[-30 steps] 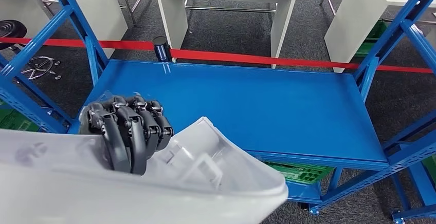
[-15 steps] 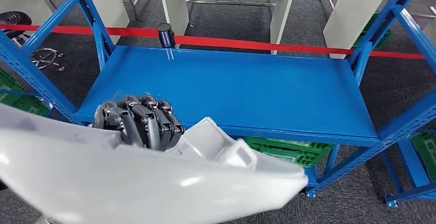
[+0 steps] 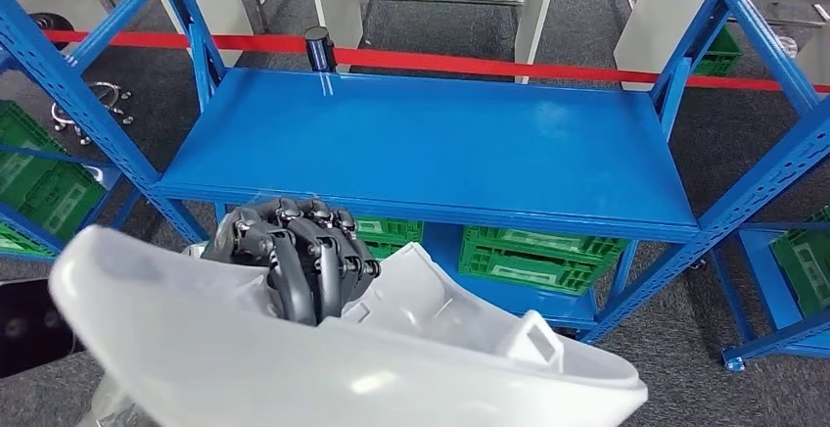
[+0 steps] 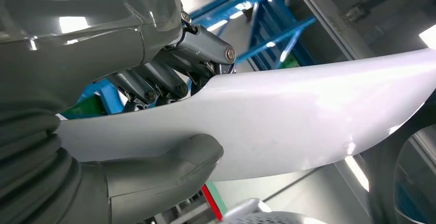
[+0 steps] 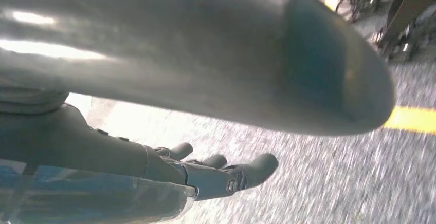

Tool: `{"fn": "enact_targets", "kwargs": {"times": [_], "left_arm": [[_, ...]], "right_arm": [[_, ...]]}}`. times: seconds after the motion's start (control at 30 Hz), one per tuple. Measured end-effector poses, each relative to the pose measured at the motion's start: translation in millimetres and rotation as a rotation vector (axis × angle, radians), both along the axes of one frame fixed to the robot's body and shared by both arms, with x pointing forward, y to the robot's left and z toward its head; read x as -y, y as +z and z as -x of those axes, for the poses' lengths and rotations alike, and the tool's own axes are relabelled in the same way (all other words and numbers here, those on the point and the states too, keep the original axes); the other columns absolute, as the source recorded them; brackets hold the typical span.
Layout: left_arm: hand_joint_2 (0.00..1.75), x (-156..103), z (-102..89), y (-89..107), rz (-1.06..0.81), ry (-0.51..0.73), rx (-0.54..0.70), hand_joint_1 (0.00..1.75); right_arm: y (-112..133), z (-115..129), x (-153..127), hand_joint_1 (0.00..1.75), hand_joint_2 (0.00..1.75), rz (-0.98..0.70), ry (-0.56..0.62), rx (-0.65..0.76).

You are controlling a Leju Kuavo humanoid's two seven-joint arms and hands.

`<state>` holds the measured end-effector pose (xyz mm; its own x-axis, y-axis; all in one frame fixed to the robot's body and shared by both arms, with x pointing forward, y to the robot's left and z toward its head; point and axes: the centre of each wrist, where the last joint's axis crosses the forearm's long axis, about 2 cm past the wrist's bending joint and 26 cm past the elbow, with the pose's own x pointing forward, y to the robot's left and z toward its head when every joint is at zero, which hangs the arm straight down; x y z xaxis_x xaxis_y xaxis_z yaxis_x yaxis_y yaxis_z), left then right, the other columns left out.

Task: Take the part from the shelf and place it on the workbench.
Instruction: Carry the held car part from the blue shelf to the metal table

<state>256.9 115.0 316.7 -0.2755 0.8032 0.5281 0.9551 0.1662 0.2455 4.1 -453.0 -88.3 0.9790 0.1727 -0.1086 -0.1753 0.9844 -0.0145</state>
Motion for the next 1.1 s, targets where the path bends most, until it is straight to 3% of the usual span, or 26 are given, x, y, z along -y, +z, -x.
{"fn": "enact_targets", "kwargs": {"times": [0.57,1.1], "left_arm": [[1.75,9.7,8.7,0.5,-0.009,-0.054,-0.023,1.75],[1.75,5.5,1.4,-6.8,0.016,-0.051,0.011,1.75]], "right_arm": [[-0.5,3.8,-2.5,0.0,0.0,-0.03,0.01,-0.011],[3.4,20.7,9.9,0.0,0.0,-0.068,0.067,0.115]]}}
